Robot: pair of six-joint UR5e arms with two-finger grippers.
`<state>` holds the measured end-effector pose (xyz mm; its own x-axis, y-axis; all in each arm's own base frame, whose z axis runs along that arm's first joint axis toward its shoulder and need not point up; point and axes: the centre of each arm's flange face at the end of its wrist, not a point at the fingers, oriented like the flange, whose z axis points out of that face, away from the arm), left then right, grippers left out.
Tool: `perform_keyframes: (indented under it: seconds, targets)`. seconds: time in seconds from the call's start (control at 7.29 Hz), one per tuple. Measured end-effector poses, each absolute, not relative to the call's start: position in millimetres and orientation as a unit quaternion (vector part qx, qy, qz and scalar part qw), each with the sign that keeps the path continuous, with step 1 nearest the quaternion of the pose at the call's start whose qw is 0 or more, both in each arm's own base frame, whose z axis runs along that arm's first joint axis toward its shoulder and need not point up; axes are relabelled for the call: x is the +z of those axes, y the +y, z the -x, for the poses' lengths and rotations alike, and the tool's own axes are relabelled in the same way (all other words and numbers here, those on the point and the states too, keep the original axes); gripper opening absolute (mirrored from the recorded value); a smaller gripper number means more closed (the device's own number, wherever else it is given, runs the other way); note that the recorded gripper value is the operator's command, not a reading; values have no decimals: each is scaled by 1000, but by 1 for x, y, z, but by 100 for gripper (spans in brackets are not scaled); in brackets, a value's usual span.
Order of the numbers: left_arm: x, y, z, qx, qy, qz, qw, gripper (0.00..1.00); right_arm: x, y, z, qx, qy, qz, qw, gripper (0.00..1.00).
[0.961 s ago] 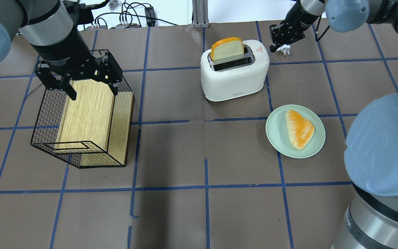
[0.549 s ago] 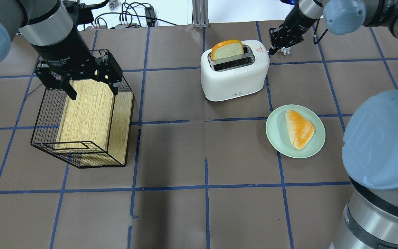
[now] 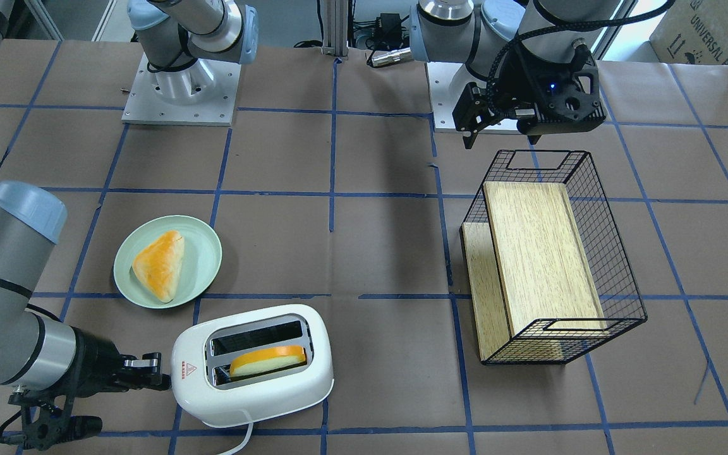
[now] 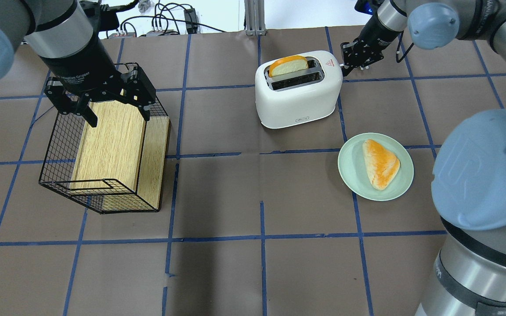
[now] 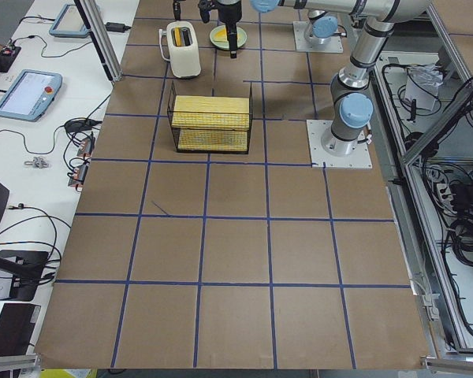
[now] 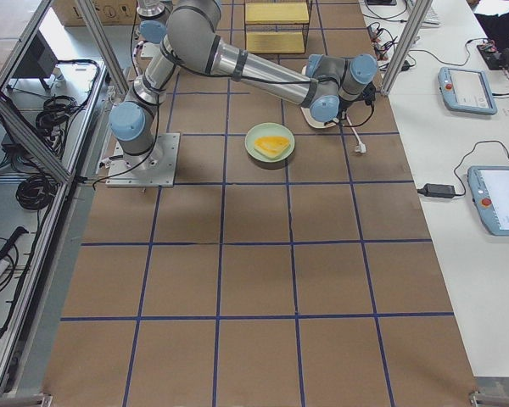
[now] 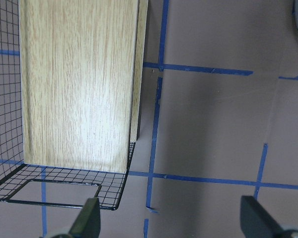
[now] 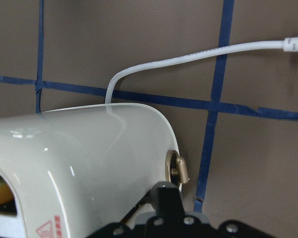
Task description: Press toaster with right arm
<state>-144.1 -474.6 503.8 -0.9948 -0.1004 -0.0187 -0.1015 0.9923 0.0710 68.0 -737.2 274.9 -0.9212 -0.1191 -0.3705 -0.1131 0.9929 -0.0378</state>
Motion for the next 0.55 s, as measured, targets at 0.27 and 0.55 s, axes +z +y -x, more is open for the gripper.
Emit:
perform_keyframes:
  seconds: [0.27,0.55]
  targets:
    - [504,-475,144,36,998,51,8,100,267,-740,-68,-4,980,58,191,6]
    - [504,-475,144,36,998,51,8,100,263,-742,-68,-3,980,59,191,6]
